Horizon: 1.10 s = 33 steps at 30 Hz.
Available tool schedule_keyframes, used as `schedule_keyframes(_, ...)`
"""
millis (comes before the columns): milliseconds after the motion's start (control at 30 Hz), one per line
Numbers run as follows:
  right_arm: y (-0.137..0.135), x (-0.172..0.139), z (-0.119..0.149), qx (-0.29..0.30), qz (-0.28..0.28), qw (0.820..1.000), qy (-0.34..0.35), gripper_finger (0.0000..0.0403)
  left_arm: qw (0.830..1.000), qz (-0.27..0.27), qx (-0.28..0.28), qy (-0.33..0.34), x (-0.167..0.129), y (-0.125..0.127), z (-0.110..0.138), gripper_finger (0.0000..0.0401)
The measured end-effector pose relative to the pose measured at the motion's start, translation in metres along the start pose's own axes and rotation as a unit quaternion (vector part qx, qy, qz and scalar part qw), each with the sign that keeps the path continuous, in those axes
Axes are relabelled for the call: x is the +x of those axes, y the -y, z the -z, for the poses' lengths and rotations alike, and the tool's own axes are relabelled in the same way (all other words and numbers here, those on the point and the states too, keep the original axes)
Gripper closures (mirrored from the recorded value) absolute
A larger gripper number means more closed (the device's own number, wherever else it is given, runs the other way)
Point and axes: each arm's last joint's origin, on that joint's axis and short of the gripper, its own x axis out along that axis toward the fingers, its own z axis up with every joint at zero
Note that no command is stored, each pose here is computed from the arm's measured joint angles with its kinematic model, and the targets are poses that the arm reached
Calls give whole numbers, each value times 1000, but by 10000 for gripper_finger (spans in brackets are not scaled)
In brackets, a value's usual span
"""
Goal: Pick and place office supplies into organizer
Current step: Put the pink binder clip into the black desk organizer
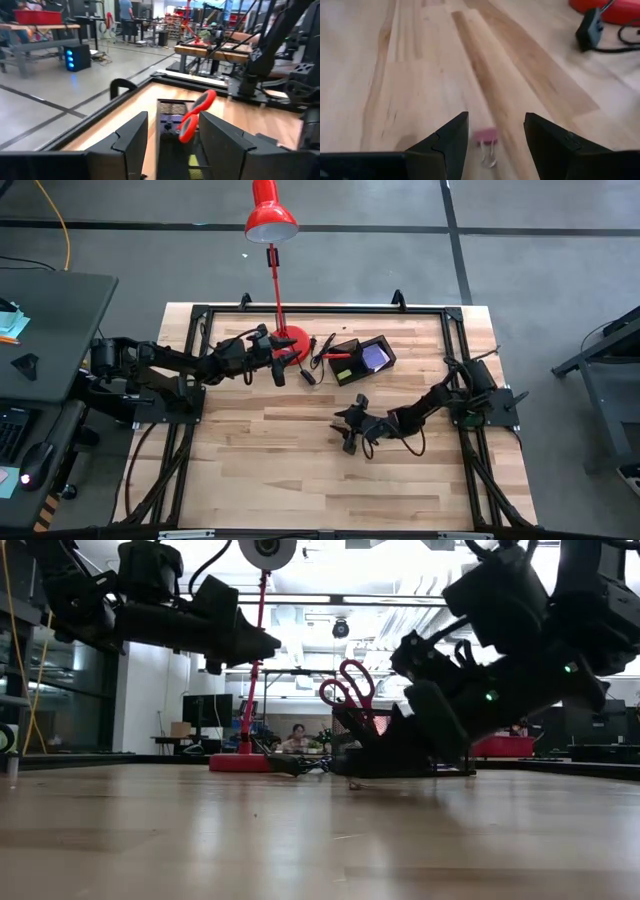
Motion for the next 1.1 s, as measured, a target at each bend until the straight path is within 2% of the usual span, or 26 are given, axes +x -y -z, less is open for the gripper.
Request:
schedule_keyframes(200,-1,3,10,13,-7,1000,-16,219,1000,23,-7,-5,0,1,1,233)
schedule_keyframes(567,0,7,17,12,-4,1000,-17,229,1000,27,-8,-9,0,2,1,233)
schedule_keyframes(700,1,7,18,7,-3,1000,-21,263,1000,27,-9,-10,0,2,2,233)
schedule_keyframes(1000,1,7,18,-3,-9,1000,-20,376,1000,27,-9,-13,0,2,2,233)
schedule_keyframes(1100,0,8,16,-10,-23,1000,-9,379,1000,27,-9,-13,0,2,2,233)
